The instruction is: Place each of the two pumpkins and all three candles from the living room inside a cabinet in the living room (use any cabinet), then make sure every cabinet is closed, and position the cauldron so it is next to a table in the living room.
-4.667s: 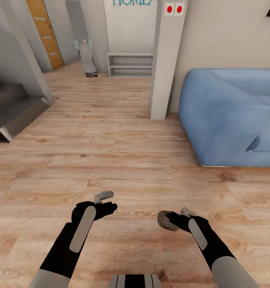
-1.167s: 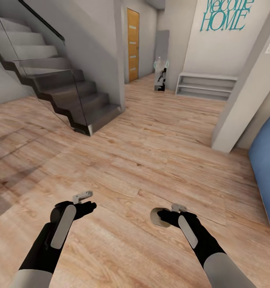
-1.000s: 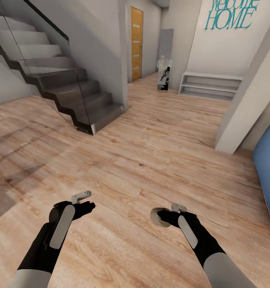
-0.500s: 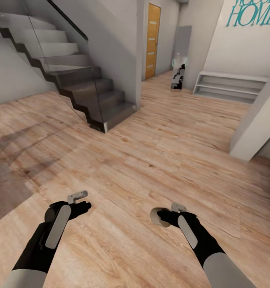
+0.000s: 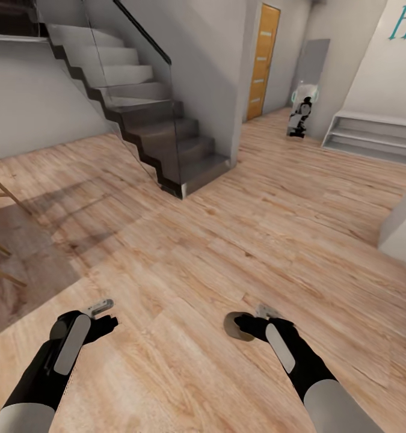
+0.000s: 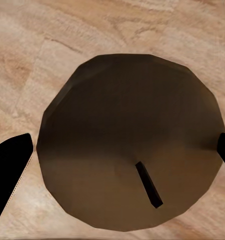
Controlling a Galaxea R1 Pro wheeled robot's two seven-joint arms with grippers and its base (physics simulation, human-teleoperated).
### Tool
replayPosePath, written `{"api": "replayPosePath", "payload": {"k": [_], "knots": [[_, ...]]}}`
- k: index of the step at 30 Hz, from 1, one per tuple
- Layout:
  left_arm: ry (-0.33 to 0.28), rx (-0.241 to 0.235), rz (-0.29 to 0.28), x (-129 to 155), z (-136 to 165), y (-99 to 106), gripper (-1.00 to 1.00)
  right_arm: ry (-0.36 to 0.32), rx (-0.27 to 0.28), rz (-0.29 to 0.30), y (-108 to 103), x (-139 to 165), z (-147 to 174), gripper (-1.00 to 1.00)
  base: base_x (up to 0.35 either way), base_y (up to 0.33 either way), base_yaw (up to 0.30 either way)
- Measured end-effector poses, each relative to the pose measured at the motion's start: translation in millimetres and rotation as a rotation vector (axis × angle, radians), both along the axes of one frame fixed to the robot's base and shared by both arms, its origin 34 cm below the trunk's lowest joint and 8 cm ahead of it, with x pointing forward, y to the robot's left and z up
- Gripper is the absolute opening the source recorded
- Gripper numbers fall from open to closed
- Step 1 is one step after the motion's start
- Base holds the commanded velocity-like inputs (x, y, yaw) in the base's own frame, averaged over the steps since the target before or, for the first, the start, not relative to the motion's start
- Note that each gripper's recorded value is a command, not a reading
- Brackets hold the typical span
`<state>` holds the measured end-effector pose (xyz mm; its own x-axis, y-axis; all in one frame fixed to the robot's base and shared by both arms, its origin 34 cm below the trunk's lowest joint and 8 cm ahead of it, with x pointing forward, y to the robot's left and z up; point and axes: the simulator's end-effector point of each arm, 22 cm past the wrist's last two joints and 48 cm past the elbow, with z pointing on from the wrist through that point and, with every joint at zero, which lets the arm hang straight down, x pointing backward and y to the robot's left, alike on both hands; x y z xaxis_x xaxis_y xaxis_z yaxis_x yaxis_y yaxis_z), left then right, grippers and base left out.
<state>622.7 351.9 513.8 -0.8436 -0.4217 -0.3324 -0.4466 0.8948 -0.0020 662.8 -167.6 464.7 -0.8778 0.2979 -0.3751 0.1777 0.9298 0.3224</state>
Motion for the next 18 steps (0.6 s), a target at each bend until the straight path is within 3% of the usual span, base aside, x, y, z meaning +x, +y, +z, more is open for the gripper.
{"api": "replayPosePath", "payload": {"k": [18], "knots": [[-0.008, 0.002, 0.001, 6.1, 40.5, 3.3, 1.00, -0.015, 0.002, 0.001, 0.8, 10.9, 43.6, -1.00, 0.000, 0.000, 0.275]]}}
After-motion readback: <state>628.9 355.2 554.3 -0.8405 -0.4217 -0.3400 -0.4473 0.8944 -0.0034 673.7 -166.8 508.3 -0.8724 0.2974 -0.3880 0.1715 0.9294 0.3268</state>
